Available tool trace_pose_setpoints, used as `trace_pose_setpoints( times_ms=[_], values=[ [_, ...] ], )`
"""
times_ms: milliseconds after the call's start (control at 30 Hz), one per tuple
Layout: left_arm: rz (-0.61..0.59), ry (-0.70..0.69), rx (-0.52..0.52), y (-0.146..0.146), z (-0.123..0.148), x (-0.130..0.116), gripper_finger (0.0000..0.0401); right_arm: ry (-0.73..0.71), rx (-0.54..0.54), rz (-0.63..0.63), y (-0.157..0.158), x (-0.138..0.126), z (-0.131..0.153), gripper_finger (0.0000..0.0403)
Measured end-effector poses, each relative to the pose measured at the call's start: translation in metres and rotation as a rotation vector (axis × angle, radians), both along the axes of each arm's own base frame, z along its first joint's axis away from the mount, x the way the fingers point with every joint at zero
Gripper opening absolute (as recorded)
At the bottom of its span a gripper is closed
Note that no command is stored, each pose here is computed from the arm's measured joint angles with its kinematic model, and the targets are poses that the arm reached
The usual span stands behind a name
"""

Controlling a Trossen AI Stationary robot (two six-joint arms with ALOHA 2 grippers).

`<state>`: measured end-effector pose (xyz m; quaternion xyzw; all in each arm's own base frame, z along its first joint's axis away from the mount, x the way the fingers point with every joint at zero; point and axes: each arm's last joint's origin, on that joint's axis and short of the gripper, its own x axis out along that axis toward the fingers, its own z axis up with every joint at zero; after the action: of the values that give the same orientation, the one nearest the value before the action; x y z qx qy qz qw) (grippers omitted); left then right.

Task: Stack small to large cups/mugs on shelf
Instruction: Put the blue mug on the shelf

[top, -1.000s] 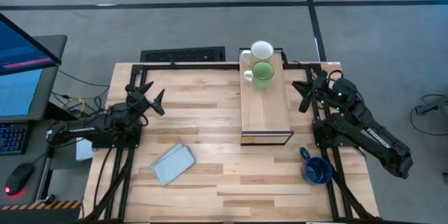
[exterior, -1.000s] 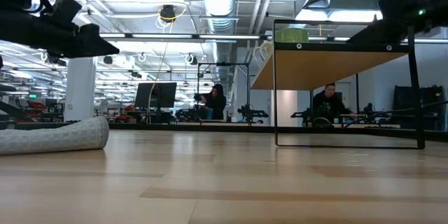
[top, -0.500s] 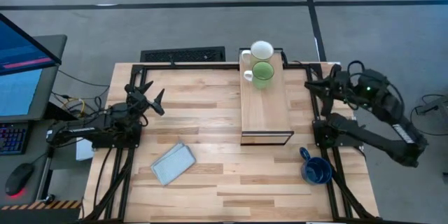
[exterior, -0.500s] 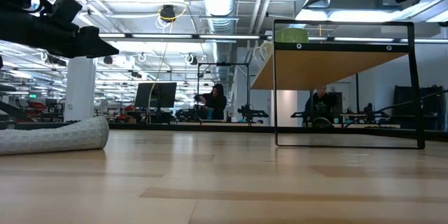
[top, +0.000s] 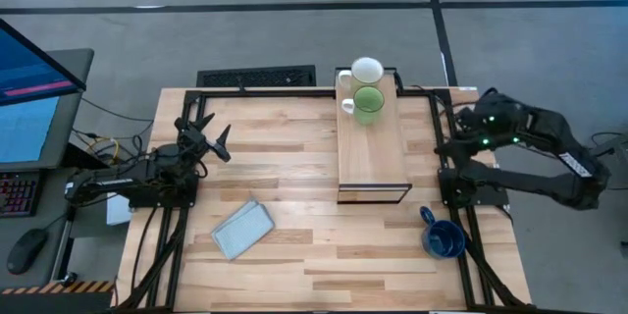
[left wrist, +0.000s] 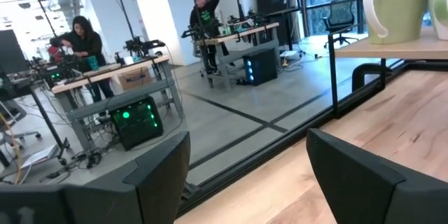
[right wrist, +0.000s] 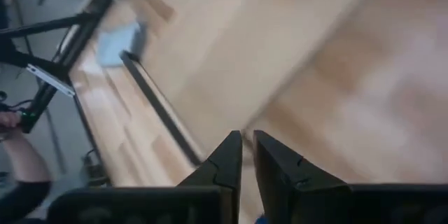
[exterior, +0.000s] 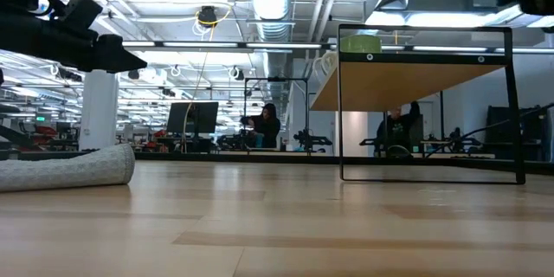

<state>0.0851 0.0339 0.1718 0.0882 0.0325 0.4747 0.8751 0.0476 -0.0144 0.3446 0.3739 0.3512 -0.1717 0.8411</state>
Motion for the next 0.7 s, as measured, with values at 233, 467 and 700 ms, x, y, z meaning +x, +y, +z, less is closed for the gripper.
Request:
trace_pose_setpoints(
  times_ms=[233, 467, 700],
  values=[
    [0.0, 0.001, 0.0, 0.0, 0.0, 0.0, 0.0277, 0.131, 0.272, -0.111, 0.008, 0.001, -0.006, 0.006],
    [0.0, 0.001, 0.0, 0.0, 0.0, 0.0, 0.0277, 0.235, 0.433, -0.189, 0.016, 0.0, -0.01, 0.006],
    [0.001, 0.002, 0.0, 0.0, 0.0, 0.0, 0.0277, 0.344, 0.469, -0.21, 0.026, 0.025, -0.019, 0.006]
  ],
)
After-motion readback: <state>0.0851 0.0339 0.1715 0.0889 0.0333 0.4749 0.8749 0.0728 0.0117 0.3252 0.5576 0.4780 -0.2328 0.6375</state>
